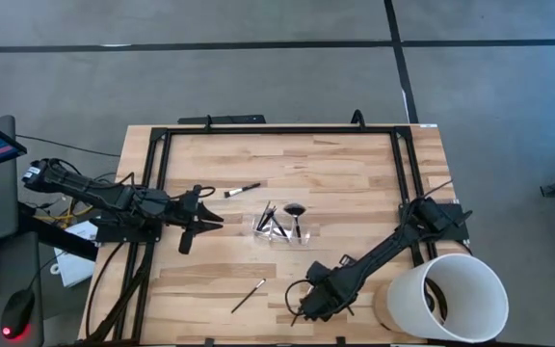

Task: Put items in baskets/containers
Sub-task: Put the eyeshadow brush into the middle section of the transparent organizer

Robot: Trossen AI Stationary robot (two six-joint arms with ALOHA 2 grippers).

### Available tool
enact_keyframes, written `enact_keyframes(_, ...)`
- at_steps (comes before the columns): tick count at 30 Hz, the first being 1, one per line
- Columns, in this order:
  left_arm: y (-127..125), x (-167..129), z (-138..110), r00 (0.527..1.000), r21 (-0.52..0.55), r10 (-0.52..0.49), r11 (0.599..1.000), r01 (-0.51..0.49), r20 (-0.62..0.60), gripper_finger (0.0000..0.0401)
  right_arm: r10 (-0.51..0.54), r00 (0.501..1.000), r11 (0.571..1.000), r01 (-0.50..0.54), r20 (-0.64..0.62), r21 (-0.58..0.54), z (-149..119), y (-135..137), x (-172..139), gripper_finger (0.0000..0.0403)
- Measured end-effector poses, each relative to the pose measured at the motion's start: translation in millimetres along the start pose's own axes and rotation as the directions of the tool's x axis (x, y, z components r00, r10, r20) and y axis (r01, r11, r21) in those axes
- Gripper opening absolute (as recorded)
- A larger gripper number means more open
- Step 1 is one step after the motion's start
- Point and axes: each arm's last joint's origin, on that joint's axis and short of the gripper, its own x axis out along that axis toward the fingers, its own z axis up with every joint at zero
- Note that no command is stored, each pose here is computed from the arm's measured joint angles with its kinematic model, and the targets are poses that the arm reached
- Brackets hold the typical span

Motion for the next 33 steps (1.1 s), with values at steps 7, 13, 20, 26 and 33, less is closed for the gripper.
enact_keyframes(7,1.2,1.7,-6.8,1.000,-0.016,0.003,1.000,-0.003,-0.013,0.0076,-0.008,1.000,1.000,0.008,-0.002,0.021,-5.9,4.5,5.8,0.0130)
enact_keyframes(13,1.8,2.7,-10.8,1.000,-0.034,0.003,0.999,-0.004,-0.016,0.0076,-0.010,1.000,0.999,0.010,0.000,0.044,-7.3,4.7,5.2,0.0157)
enact_keyframes(20,-4.8,1.4,-11.6,1.000,-0.037,-0.027,0.999,0.027,-0.013,0.0076,-0.015,1.000,0.999,0.014,0.007,0.048,-11.0,6.0,5.6,0.0154)
enact_keyframes(26,-13.8,-1.2,-13.7,1.000,-0.028,-0.022,0.999,0.021,-0.006,0.0076,-0.020,0.999,0.999,0.019,0.025,0.046,-11.5,6.2,5.6,0.0130)
enact_keyframes(33,-24.6,-5.3,-16.6,1.000,-0.006,-0.023,1.000,0.023,0.004,0.0076,-0.015,0.999,0.998,0.014,0.029,0.061,-11.3,6.8,5.8,0.0119)
